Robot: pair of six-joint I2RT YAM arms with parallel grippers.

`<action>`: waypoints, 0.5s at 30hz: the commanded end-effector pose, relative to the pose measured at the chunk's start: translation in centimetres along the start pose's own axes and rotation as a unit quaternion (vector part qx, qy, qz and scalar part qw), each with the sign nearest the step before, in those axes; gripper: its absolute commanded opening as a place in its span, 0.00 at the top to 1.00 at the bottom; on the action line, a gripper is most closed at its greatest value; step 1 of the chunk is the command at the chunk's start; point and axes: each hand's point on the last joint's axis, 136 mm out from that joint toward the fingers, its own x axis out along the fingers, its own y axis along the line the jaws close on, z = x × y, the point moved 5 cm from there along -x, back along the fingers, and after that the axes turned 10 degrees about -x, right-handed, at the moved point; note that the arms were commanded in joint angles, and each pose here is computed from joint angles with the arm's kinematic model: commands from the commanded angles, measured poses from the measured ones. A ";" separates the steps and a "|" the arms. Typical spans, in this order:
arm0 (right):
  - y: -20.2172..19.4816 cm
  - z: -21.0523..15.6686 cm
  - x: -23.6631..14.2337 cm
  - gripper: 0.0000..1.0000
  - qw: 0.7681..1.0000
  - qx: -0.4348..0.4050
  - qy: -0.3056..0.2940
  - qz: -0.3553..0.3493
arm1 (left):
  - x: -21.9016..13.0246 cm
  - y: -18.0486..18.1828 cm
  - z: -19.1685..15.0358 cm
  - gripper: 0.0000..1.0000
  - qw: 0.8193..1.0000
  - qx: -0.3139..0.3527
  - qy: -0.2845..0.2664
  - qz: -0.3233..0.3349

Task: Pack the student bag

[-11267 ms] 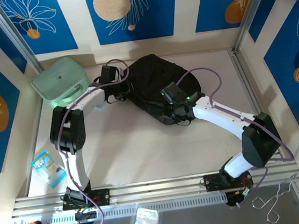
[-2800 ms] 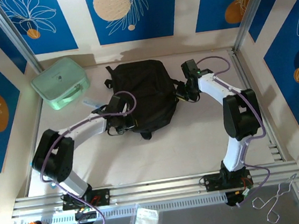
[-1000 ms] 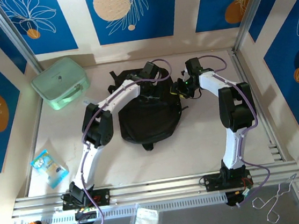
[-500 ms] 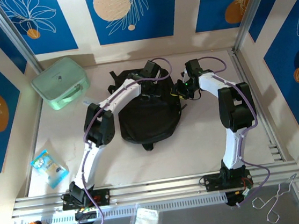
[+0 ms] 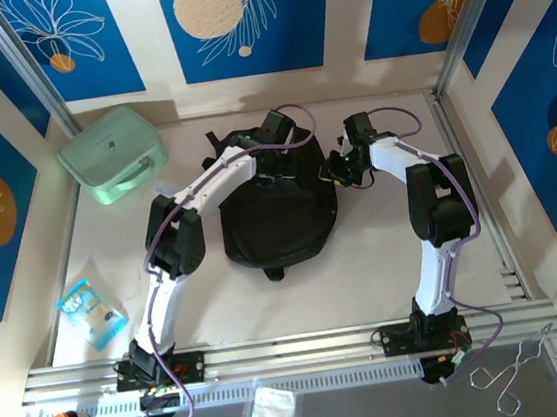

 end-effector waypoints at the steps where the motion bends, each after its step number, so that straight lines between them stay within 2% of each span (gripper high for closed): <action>1: -1.0 -1.5 -0.2 0.77 0.999 0.012 0.019 -0.031 | -2.2 0.7 1.2 1.00 0.999 -0.006 -0.039 0.022; 8: -1.8 -1.7 0.0 0.88 0.998 0.019 0.021 -0.056 | -2.5 3.0 0.9 1.00 0.994 -0.008 -0.049 0.100; 11: -2.5 -1.6 -0.1 0.90 0.996 0.023 0.018 -0.086 | -3.0 4.8 0.8 1.00 0.988 -0.008 -0.050 0.146; 15: -3.6 -0.8 -0.5 0.92 0.992 0.022 0.007 -0.126 | -4.5 7.3 0.4 1.00 0.982 -0.013 -0.056 0.178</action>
